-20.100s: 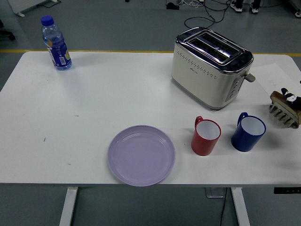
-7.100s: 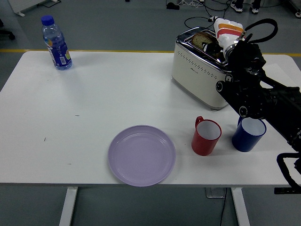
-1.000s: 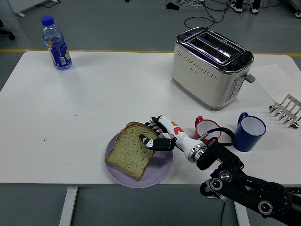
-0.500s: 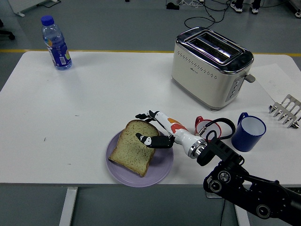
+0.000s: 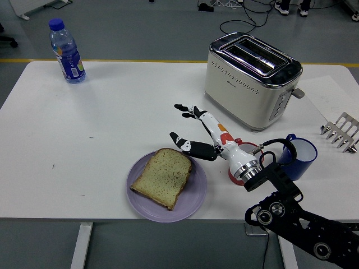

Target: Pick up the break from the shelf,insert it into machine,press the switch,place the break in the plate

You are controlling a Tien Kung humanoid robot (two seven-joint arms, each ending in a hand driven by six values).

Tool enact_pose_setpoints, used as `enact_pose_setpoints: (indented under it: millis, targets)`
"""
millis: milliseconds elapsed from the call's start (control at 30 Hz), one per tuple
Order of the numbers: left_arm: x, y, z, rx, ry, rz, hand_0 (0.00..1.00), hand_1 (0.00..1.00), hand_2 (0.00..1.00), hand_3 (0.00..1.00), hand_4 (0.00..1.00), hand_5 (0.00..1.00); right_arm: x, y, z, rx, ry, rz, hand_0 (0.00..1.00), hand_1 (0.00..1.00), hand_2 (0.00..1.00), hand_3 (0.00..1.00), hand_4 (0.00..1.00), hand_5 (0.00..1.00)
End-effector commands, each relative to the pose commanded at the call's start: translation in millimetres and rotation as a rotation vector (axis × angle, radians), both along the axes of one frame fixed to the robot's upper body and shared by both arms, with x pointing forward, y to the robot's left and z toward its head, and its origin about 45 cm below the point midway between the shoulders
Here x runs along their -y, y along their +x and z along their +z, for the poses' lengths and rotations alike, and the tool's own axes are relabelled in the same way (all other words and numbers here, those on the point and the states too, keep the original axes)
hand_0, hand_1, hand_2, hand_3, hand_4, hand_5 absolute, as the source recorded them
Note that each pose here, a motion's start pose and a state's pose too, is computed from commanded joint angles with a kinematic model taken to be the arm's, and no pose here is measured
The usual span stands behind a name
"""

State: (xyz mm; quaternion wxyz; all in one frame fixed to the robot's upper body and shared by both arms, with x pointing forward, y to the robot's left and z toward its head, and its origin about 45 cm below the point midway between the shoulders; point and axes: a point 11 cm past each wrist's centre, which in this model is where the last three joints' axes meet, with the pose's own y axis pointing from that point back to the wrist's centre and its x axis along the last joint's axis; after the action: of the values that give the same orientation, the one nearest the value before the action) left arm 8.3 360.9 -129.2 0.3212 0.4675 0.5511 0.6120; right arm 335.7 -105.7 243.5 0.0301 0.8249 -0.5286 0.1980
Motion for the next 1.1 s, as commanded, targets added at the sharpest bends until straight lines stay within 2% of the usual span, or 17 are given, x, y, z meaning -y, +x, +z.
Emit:
enact_pose_setpoints:
  millis: [133,167,267,400,500,533,667,700,767,867,1100]
  targets:
    - [-0.2,1.0,0.1,0.002,0.001,0.0,0.416,0.501,0.605,0.732,0.558,0.998,13.6,-6.6,19.7,-0.024,0.232,0.023,0.835,0.76,0.804,0.788,0.651,0.255]
    - [-0.2,1.1,0.1,0.002,0.001,-0.001,0.419,0.502,0.605,0.732,0.557,0.998,16.6,-6.1,22.0,-0.041,0.273,0.02,0.752,0.693,0.72,0.688,0.579,0.227]
    - [-0.3,2.1,0.2,0.004,0.0,-0.002,0.419,0.502,0.605,0.732,0.557,0.998,36.7,-7.7,35.1,-0.092,0.443,0.022,0.752,0.693,0.72,0.688,0.579,0.227]
    - [-0.3,2.7,0.2,0.005,0.0,-0.004,0.419,0.502,0.605,0.732,0.559,0.998,75.2,-0.3,45.3,-0.135,0.633,-0.061,0.736,0.692,0.705,0.658,0.565,0.233]
    - [-0.6,1.8,0.2,0.003,0.001,-0.006,0.419,0.502,0.605,0.732,0.559,0.998,109.6,4.8,44.1,-0.164,0.75,-0.15,0.736,0.692,0.705,0.658,0.565,0.233]
    - [-0.6,1.6,0.2,0.002,0.001,-0.006,0.419,0.502,0.605,0.732,0.559,0.998,119.3,6.7,47.0,-0.153,0.769,-0.173,0.736,0.692,0.705,0.658,0.565,0.233]
    - [-1.0,-0.7,0.2,-0.003,0.002,-0.008,0.419,0.502,0.605,0.732,0.559,0.998,161.3,9.8,44.6,-0.15,0.847,-0.272,0.732,0.69,0.702,0.65,0.553,0.237]
    - [-1.1,-2.1,0.1,-0.005,0.002,-0.008,0.419,0.502,0.605,0.732,0.559,0.998,174.8,9.6,36.5,-0.174,0.867,-0.311,0.732,0.69,0.702,0.65,0.553,0.237]
    - [-1.2,-3.3,0.1,-0.007,0.003,-0.008,0.419,0.502,0.605,0.732,0.558,0.998,195.3,10.2,33.3,-0.178,0.884,-0.365,0.714,0.654,0.681,0.619,0.518,0.235]
    - [-1.8,-5.3,0.1,-0.011,0.005,-0.008,0.419,0.502,0.605,0.732,0.558,0.998,222.2,9.5,21.0,-0.223,0.871,-0.441,0.714,0.654,0.681,0.619,0.518,0.235]
    - [-2.6,-11.7,0.1,-0.025,0.007,-0.012,0.42,0.503,0.606,0.733,0.558,0.998,268.4,-5.4,-4.5,-0.317,0.839,-0.544,0.702,0.639,0.658,0.602,0.514,0.228]
